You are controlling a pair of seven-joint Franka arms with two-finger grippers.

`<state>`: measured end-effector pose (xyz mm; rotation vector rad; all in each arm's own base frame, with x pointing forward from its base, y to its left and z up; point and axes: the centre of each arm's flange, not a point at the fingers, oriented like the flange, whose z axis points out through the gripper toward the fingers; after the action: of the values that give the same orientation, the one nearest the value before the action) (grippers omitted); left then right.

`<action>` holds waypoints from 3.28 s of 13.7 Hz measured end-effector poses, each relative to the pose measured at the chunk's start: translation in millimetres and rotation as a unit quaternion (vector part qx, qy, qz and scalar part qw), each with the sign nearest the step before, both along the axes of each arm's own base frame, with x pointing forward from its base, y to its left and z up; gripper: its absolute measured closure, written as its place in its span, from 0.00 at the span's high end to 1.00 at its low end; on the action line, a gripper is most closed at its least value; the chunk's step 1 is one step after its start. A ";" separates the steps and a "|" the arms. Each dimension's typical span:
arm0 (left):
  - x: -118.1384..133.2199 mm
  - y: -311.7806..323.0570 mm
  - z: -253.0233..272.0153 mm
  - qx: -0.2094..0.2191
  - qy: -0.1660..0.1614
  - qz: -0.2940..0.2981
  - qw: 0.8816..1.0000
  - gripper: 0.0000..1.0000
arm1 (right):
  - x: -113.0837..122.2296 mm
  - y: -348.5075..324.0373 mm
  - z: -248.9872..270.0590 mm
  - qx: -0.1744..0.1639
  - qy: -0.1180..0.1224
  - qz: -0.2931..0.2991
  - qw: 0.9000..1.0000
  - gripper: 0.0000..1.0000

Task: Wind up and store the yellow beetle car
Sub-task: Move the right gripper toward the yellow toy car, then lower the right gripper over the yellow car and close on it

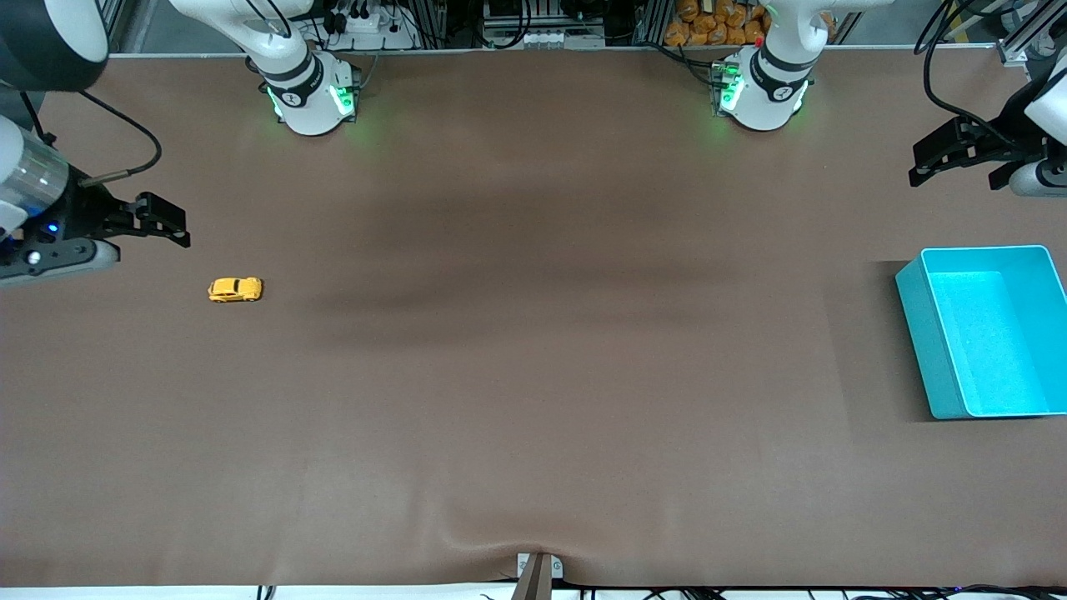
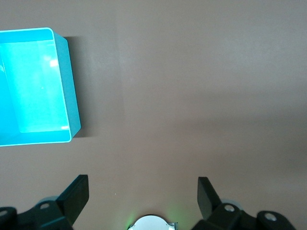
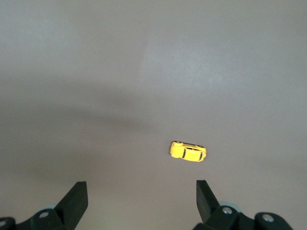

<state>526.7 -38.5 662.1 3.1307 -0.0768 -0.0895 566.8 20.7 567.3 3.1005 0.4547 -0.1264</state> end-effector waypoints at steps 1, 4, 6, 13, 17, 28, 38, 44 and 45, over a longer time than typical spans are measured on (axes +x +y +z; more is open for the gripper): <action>0.0 0.1 0.0 0.000 0.000 0.000 1.000 1.00 | 1.4 -1.9 -6.1 -0.005 0.006 0.025 1.000 1.00; 0.1 0.8 0.1 0.000 0.000 0.001 1.000 1.00 | 5.1 -7.3 -20.7 -0.005 0.022 0.107 0.994 1.00; 0.1 0.8 0.1 0.000 0.000 0.001 1.000 1.00 | 7.4 -10.6 -31.2 -0.007 0.035 0.173 0.984 1.00; 0.1 1.5 0.2 0.000 0.000 0.001 1.000 1.00 | 20.6 -42.5 -106.0 0.011 0.060 0.306 0.950 1.00; 0.2 3.0 0.3 0.000 0.000 0.003 1.000 1.00 | 18.5 -64.2 -147.3 0.015 0.032 0.400 0.916 1.00; 0.6 8.8 0.2 0.000 0.000 0.008 1.000 1.00 | 0.9 -95.5 -230.4 0.060 0.023 0.558 0.827 1.00; 2.1 9.7 -2.2 0.000 0.002 0.009 1.000 1.00 | -47.4 -113.8 -312.3 0.050 -0.002 0.554 0.831 1.00; 2.2 10.0 -2.3 0.000 0.002 0.009 1.000 1.00 | -66.8 -123.2 -330.7 0.057 0.003 0.557 0.829 1.00; 2.2 10.1 -2.3 0.000 0.002 0.010 1.000 1.00 | -68.5 -125.8 -332.0 0.058 0.004 0.556 0.829 1.00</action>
<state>528.9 -28.4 659.8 3.1304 -0.0468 -0.0960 498.2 -105.0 235.3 2.3723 2.1565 -0.0868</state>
